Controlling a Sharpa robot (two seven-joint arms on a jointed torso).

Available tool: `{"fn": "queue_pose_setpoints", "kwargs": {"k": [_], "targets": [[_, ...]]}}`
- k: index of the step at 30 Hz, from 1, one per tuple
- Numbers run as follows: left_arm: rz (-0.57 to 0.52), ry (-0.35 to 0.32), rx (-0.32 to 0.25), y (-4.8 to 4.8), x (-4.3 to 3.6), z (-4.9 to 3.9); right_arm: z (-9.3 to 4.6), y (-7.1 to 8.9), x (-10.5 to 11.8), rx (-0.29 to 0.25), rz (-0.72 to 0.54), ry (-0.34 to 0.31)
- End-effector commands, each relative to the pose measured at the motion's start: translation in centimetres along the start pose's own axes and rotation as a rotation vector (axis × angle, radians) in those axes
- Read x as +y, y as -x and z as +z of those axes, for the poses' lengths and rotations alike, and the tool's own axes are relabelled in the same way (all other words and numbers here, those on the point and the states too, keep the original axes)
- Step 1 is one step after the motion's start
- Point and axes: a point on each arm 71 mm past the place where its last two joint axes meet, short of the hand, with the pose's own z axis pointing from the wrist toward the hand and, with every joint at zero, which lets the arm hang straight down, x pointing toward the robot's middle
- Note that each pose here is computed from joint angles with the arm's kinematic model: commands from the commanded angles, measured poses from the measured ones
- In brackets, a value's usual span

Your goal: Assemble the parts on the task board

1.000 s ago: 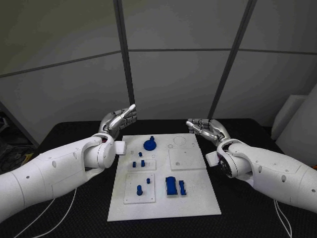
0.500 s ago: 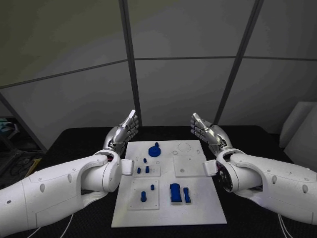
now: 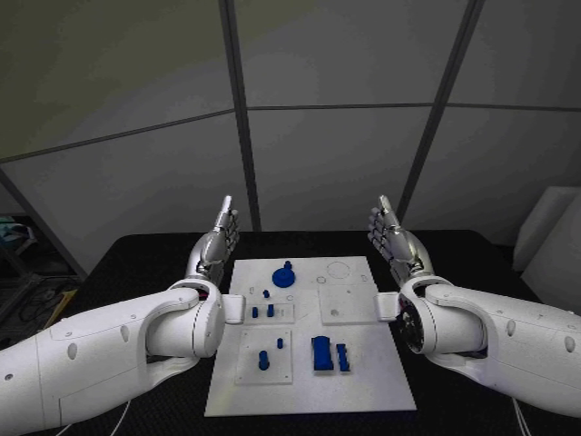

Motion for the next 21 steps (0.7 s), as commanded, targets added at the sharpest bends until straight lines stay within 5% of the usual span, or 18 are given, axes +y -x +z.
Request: {"fn": "queue_pose_setpoints", "kwargs": {"k": [1,21], "targets": [[0.018,-0.036,-0.011,0.03,-0.37,0.00,0.00,0.11,0.22,-0.023,0.002,0.015],[0.018,-0.036,-0.011,0.03,-0.37,0.00,0.00,0.11,0.22,-0.023,0.002,0.015]]}}
